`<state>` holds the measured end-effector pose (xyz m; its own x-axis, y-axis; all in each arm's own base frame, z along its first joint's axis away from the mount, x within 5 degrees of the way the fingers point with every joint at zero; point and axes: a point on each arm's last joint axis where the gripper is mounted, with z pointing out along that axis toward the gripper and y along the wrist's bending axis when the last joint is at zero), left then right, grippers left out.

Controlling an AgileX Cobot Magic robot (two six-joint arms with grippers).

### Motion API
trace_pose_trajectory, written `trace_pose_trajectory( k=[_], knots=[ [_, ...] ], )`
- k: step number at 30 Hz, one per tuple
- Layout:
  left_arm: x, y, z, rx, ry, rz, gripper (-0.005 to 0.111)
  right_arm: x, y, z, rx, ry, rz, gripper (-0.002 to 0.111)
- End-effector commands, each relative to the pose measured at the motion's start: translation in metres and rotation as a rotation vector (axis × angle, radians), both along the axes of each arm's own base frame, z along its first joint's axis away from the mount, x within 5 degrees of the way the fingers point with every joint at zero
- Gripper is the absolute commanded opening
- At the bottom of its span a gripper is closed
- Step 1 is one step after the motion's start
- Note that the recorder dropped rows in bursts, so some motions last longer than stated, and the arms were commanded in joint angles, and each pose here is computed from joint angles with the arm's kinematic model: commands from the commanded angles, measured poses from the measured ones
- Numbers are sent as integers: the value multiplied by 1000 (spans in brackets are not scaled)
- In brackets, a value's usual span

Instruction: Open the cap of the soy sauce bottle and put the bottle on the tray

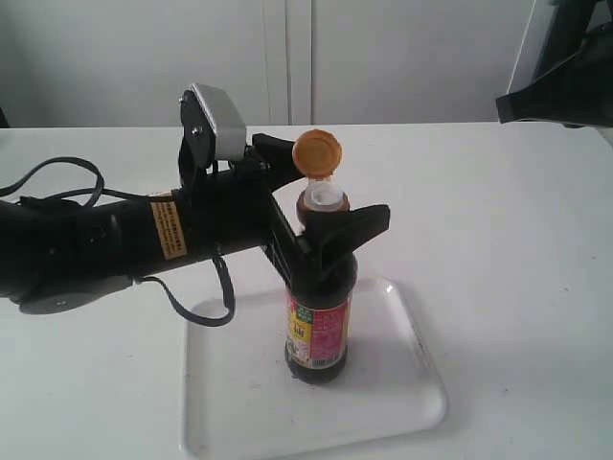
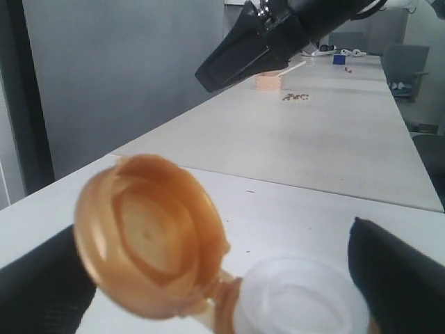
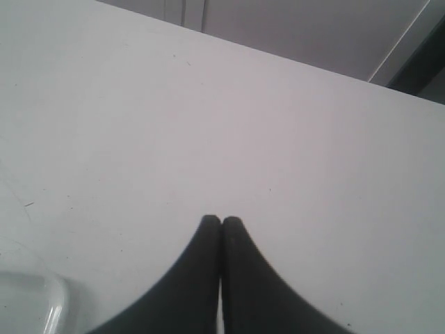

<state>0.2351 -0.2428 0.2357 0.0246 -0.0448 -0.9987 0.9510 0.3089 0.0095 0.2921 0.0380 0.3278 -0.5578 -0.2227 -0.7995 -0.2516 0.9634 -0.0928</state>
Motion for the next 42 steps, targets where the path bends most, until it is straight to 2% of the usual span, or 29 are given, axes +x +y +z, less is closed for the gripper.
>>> trace_pose_trajectory(
  k=[1,12,18,25,29,32,36,39,42],
  knots=[
    [1,-1,11,-48,14,-4,105,-1,-1,1,5,-8,-6,0],
    [2,0,19,-68,-7,6,105,-1,-1,1,5,-8,-6,0],
    [-7,6,43,-115,-59,3,105,-1,-1,1,5,-10,-6,0],
    [-13,10,58,-153,-60,-6,105,-1,-1,1,5,-8,-6,0],
    [-19,15,70,-171,-107,-5,105,-1,-1,1,5,-8,-6,0],
    [-20,20,76,-110,-125,49,105,-1,-1,1,5,-8,-6,0],
    [-19,29,79,46,-164,167,101,-1,-1,1,5,-13,-7,0],
    [-22,37,86,111,-178,221,88,-1,-1,1,5,-11,-7,0],
    [-28,45,98,105,-202,247,75,-1,-1,0,5,-7,-6,0]
  ],
)
